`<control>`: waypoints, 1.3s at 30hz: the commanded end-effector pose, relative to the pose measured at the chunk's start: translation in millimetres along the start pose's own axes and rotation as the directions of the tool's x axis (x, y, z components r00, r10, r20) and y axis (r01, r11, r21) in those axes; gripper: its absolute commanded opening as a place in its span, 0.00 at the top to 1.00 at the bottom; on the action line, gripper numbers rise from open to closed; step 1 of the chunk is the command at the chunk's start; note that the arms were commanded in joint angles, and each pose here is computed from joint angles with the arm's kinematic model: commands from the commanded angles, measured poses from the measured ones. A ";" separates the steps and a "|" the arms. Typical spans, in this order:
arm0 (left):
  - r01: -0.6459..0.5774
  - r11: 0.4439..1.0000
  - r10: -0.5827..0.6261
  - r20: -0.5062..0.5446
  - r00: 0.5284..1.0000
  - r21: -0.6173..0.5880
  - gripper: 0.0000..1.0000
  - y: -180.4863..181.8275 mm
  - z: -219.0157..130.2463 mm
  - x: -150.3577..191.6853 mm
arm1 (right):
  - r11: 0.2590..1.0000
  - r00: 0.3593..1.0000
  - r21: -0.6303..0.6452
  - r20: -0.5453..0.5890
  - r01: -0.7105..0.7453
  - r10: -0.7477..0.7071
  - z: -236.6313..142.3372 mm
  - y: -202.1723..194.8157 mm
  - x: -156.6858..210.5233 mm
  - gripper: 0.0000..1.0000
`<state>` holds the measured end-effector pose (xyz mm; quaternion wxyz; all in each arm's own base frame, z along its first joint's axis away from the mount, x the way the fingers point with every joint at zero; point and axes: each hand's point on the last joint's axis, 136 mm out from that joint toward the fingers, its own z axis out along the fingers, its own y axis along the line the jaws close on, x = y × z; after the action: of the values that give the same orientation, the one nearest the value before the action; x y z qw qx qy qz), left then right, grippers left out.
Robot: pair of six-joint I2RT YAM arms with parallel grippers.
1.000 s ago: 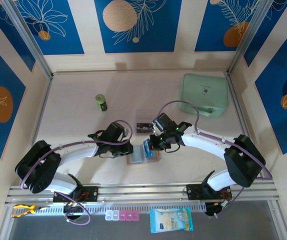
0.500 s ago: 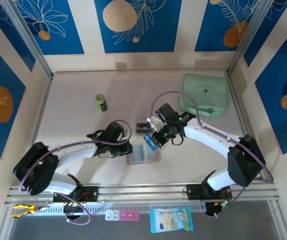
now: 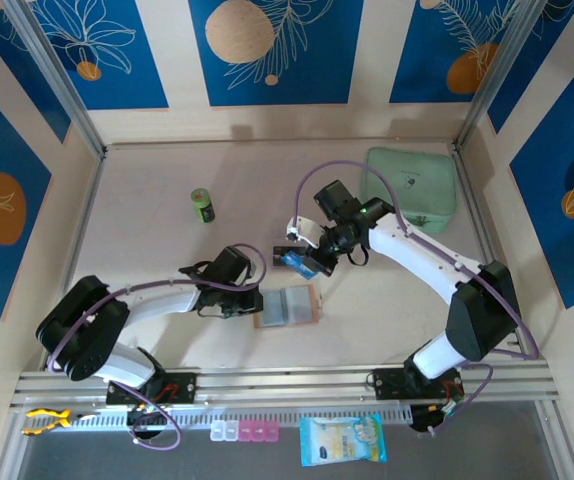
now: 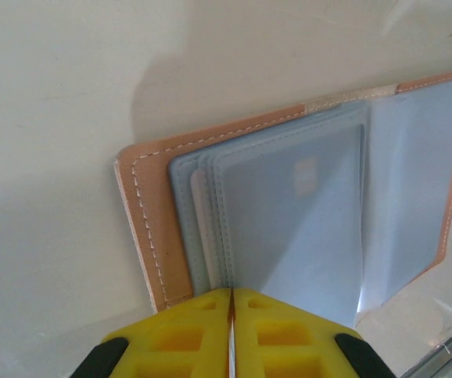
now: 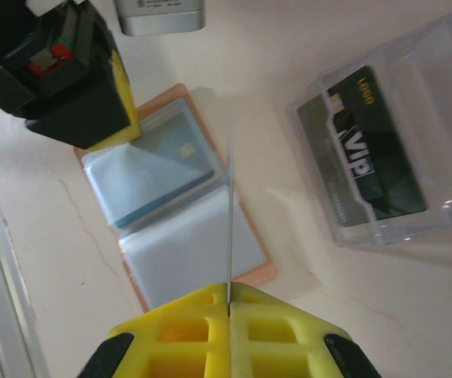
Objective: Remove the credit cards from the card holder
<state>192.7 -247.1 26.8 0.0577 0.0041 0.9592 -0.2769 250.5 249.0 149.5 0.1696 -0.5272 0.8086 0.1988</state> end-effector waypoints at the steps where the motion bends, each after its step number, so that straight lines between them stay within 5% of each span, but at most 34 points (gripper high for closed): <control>1: -0.012 0.998 0.012 0.000 1.000 -0.060 0.90 13.0 -2.2 -0.4 | 0.999 0.999 -0.015 -0.013 0.052 -0.052 -5.6 -7.2 -0.8 1.00; 19: -0.009 1.000 0.010 0.050 0.999 -0.021 0.88 3.7 -24.9 -7.1 | 0.991 0.992 -0.063 -0.028 0.120 -0.122 2.6 -67.4 -29.9 1.00; 39: 0.061 0.998 -0.057 0.109 0.992 -0.034 0.85 40.1 -42.5 6.9 | 0.976 0.981 -0.188 -0.134 0.113 -0.139 48.8 -99.8 -30.9 1.00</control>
<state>187.6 -201.7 47.1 0.1090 -0.0275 0.9548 -0.2752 369.8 260.8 111.3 0.1022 -0.5985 0.7706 0.1939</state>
